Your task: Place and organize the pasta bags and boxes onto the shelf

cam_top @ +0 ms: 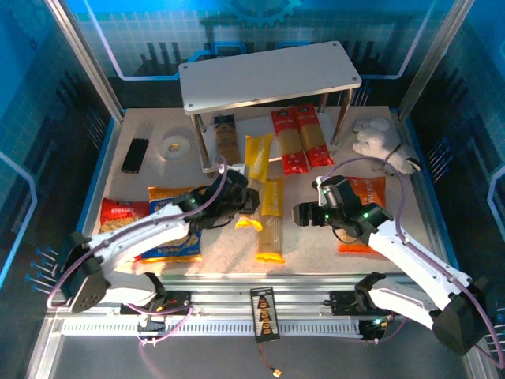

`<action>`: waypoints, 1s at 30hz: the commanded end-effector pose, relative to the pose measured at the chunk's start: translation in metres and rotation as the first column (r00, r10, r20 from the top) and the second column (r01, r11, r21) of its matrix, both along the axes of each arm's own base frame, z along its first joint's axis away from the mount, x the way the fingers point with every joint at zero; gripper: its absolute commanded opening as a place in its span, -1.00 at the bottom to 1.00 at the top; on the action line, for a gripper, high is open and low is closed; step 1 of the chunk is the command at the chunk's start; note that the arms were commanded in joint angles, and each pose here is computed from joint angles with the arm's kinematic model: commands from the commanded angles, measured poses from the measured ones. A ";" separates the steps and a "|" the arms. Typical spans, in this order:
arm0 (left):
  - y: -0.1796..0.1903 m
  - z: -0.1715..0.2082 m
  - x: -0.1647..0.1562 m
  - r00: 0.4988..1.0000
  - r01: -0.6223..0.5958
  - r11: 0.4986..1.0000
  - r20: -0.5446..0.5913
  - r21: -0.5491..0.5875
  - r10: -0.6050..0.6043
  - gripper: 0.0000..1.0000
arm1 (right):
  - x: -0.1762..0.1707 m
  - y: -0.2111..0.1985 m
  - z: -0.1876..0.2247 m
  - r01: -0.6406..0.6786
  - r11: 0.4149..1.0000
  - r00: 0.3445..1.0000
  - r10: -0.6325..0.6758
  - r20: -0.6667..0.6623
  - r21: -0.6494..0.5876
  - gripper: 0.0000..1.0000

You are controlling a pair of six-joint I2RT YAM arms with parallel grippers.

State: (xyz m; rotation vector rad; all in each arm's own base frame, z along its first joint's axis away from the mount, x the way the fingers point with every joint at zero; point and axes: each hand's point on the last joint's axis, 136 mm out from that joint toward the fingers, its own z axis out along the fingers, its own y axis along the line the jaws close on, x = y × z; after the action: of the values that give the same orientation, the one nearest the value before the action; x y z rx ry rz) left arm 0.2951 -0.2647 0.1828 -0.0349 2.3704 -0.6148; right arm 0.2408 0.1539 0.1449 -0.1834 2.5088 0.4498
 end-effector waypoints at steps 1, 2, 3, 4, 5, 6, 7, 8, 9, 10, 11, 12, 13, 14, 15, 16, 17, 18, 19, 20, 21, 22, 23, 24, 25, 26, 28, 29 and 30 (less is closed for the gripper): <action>-0.017 0.081 0.061 0.963 -0.057 0.991 0.255 -0.118 0.086 -0.61 | 0.001 0.005 0.013 -0.010 1.000 1.000 0.010 0.014 0.011 0.74; -0.018 0.082 0.071 0.962 -0.069 0.991 0.256 -0.114 0.096 -0.61 | 0.001 0.004 0.013 -0.009 1.000 1.000 0.009 0.015 0.007 0.74; -0.019 0.083 0.081 0.960 -0.081 0.991 0.258 -0.110 0.107 -0.61 | 0.001 0.004 0.013 -0.011 1.000 1.000 0.011 0.016 0.004 0.74; -0.018 0.084 0.090 0.958 -0.100 0.990 0.260 -0.103 0.124 -0.61 | 0.001 0.003 0.013 -0.011 1.000 1.000 0.011 0.018 0.001 0.74; -0.018 0.084 0.099 0.956 -0.112 0.989 0.262 -0.098 0.134 -0.61 | 0.001 0.003 0.014 -0.015 1.000 1.000 0.015 0.019 -0.002 0.74; -0.017 0.085 0.108 0.953 -0.128 0.988 0.265 -0.089 0.148 -0.61 | 0.002 0.003 0.015 -0.017 1.000 1.000 0.017 0.021 -0.005 0.74; -0.014 0.085 0.116 0.950 -0.148 0.986 0.268 -0.072 0.162 -0.61 | 0.002 0.003 0.015 -0.019 1.000 1.000 0.019 0.022 -0.009 0.74; -0.011 0.082 0.125 0.948 -0.170 0.984 0.263 -0.055 0.178 -0.60 | 0.002 0.003 0.016 -0.021 1.000 1.000 0.021 0.023 -0.012 0.74; -0.010 0.080 0.133 0.948 -0.179 0.982 0.257 -0.051 0.187 -0.60 | 0.003 0.003 0.017 -0.022 1.000 0.999 0.022 0.024 -0.013 0.74; -0.009 0.077 0.141 0.948 -0.193 0.980 0.248 -0.047 0.199 -0.60 | 0.003 0.003 0.017 -0.022 1.000 0.999 0.023 0.025 -0.016 0.74; -0.007 0.073 0.149 0.948 -0.206 0.978 0.239 -0.040 0.210 -0.60 | 0.004 0.003 0.017 -0.024 1.000 0.999 0.025 0.027 -0.018 0.74; -0.005 0.067 0.157 0.949 -0.218 0.975 0.226 -0.032 0.219 -0.60 | 0.004 0.003 0.018 -0.026 1.000 0.999 0.026 0.028 -0.017 0.74; -0.003 0.062 0.164 0.949 -0.230 0.973 0.213 -0.024 0.230 -0.60 | 0.004 0.004 0.019 -0.026 1.000 0.999 0.027 0.031 -0.017 0.74; -0.002 0.054 0.171 0.950 -0.243 0.970 0.199 -0.015 0.241 -0.61 | 0.005 0.003 0.019 -0.024 1.000 0.999 0.024 0.031 -0.015 0.74; -0.001 0.048 0.178 0.951 -0.251 0.968 0.184 -0.012 0.249 -0.61 | 0.005 0.004 0.018 -0.025 1.000 0.999 0.025 0.030 -0.016 0.74; 0.000 0.043 0.183 0.950 -0.260 0.965 0.174 -0.009 0.258 -0.61 | 0.005 0.004 0.019 -0.027 1.000 0.999 0.027 0.031 -0.016 0.74; 0.001 0.038 0.188 0.951 -0.266 0.964 0.163 -0.002 0.263 -0.61 | 0.005 0.003 0.019 -0.026 1.000 0.999 0.026 0.032 -0.017 0.74; 0.002 0.033 0.193 0.951 -0.272 0.962 0.154 0.005 0.268 -0.61 | 0.005 0.004 0.020 -0.027 1.000 0.999 0.027 0.032 -0.016 0.74; 0.003 0.030 0.196 0.950 -0.278 0.961 0.148 0.010 0.273 -0.61 | 0.006 0.003 0.020 -0.027 0.999 0.999 0.027 0.033 -0.018 0.74; 0.005 0.026 0.200 0.950 -0.284 0.959 0.140 0.017 0.279 -0.61 | 0.006 0.002 0.020 -0.025 0.999 0.999 0.026 0.034 -0.021 0.74; 0.006 0.023 0.203 0.949 -0.290 0.957 0.136 0.024 0.285 -0.61 | 0.006 0.002 0.021 -0.025 0.999 0.999 0.025 0.037 -0.023 0.74; 0.008 0.021 0.205 0.948 -0.295 0.955 0.133 0.029 0.289 -0.61 | 0.006 0.001 0.021 -0.024 0.999 0.999 0.025 0.038 -0.023 0.74; 0.009 0.019 0.208 0.948 -0.299 0.954 0.126 0.031 0.293 -0.61 | 0.006 0.001 0.022 -0.025 0.999 0.999 0.025 0.040 -0.022 0.74; 0.011 0.016 0.211 0.947 -0.304 0.952 0.120 0.034 0.298 -0.61 | 0.006 0.000 0.023 -0.022 1.000 0.999 0.023 0.043 -0.021 0.74; 0.013 0.014 0.214 0.946 -0.309 0.950 0.115 0.036 0.304 -0.61 | 0.006 0.001 0.024 -0.022 1.000 0.999 0.023 0.044 -0.020 0.74; 0.014 0.012 0.216 0.945 -0.313 0.949 0.109 0.039 0.308 -0.61 | 0.006 0.000 0.024 -0.021 1.000 0.999 0.022 0.046 -0.018 0.74; 0.017 0.006 0.221 0.944 -0.321 0.946 0.095 0.042 0.316 -0.61 | 0.006 0.000 0.024 -0.020 1.000 0.999 0.021 0.047 -0.018 0.74; 0.019 0.003 0.223 0.943 -0.326 0.944 0.085 0.046 0.322 -0.61 | 0.006 0.000 0.024 -0.020 1.000 0.999 0.021 0.048 -0.016 0.74; 0.020 -0.001 0.225 0.942 -0.331 0.943 0.074 0.046 0.327 -0.61 | 0.006 0.000 0.024 -0.019 1.000 0.999 0.020 0.047 -0.017 0.74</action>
State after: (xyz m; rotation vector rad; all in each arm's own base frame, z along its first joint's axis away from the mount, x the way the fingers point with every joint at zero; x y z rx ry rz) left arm 0.4893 -0.2423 0.1260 -0.3252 2.4133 -0.2831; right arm 0.2451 0.1559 0.1577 -0.2198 2.4904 0.4383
